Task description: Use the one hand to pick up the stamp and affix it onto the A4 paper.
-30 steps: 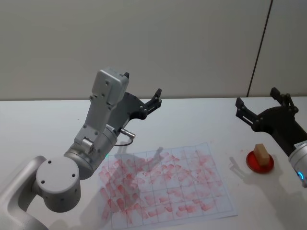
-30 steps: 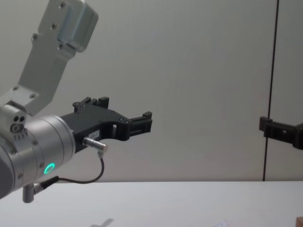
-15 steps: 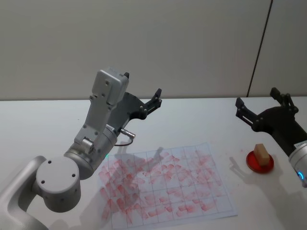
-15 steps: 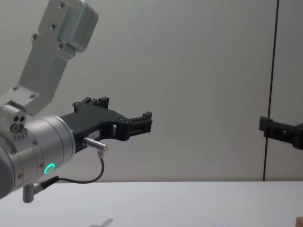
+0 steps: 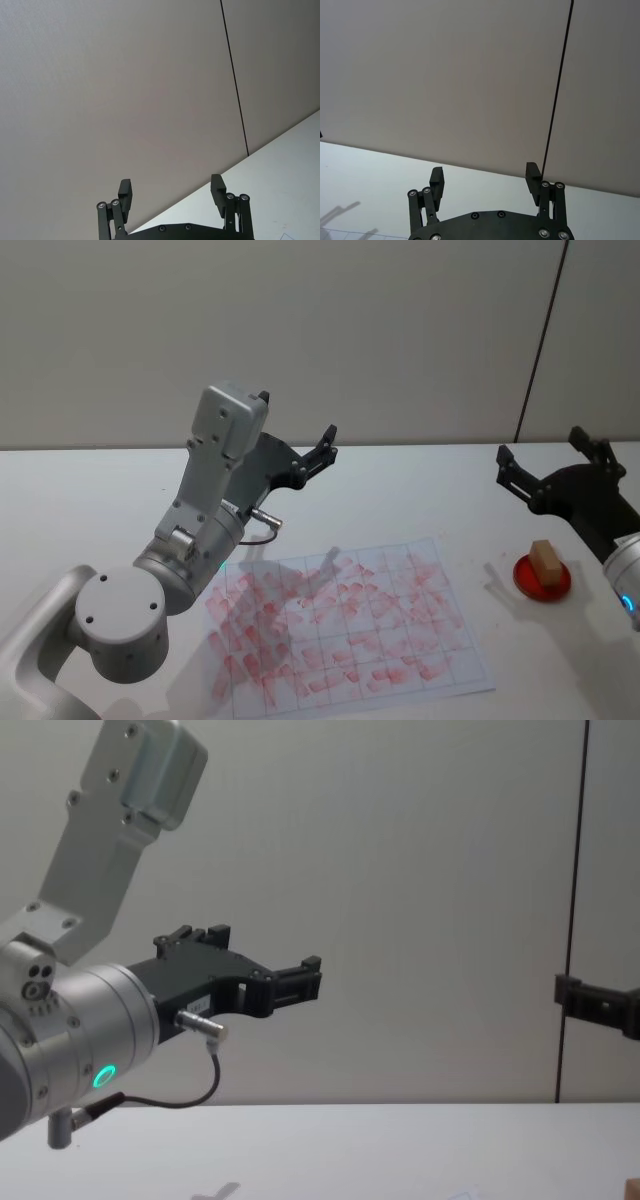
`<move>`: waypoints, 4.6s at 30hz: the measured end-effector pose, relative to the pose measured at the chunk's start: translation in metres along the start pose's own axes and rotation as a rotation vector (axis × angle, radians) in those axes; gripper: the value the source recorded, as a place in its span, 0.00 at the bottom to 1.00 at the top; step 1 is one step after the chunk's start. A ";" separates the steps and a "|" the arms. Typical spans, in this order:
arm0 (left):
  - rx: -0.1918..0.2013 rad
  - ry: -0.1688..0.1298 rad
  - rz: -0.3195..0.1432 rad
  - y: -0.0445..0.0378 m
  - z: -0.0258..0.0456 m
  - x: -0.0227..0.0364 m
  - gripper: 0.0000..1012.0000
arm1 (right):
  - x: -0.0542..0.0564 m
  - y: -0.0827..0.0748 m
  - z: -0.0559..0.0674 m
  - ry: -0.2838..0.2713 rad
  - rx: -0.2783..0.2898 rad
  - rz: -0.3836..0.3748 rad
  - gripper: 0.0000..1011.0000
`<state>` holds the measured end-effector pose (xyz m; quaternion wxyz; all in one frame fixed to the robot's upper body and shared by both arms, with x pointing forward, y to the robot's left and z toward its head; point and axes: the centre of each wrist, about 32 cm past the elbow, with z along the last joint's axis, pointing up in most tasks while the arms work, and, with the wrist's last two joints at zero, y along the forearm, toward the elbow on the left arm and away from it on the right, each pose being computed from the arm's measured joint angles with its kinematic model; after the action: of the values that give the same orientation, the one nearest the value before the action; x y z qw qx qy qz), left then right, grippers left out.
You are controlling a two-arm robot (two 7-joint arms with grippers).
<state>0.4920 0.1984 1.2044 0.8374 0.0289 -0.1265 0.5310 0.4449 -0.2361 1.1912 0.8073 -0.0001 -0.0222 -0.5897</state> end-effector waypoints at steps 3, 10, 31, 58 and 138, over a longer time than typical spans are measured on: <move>0.000 0.000 0.000 0.0000 0.0000 0.0000 0.99 | 0.001 0.001 0.001 0.003 -0.026 -0.018 0.99; 0.000 0.000 0.000 0.0000 0.0000 0.0000 0.99 | 0.004 0.005 0.002 0.017 -0.104 -0.065 0.99; 0.000 0.000 0.000 0.0000 0.0000 0.0000 0.99 | 0.000 0.007 -0.011 0.052 -0.365 -0.146 0.99; 0.000 0.000 0.000 0.0000 0.0000 0.0000 0.99 | -0.011 0.013 -0.039 0.031 -0.489 -0.153 0.67; 0.000 0.000 0.000 0.0000 0.0000 0.0000 0.99 | -0.079 0.091 -0.024 -0.026 -0.598 0.050 0.22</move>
<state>0.4920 0.1984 1.2044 0.8373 0.0289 -0.1265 0.5311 0.5084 -0.1338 1.1666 0.7854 -0.2461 0.1422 -0.5498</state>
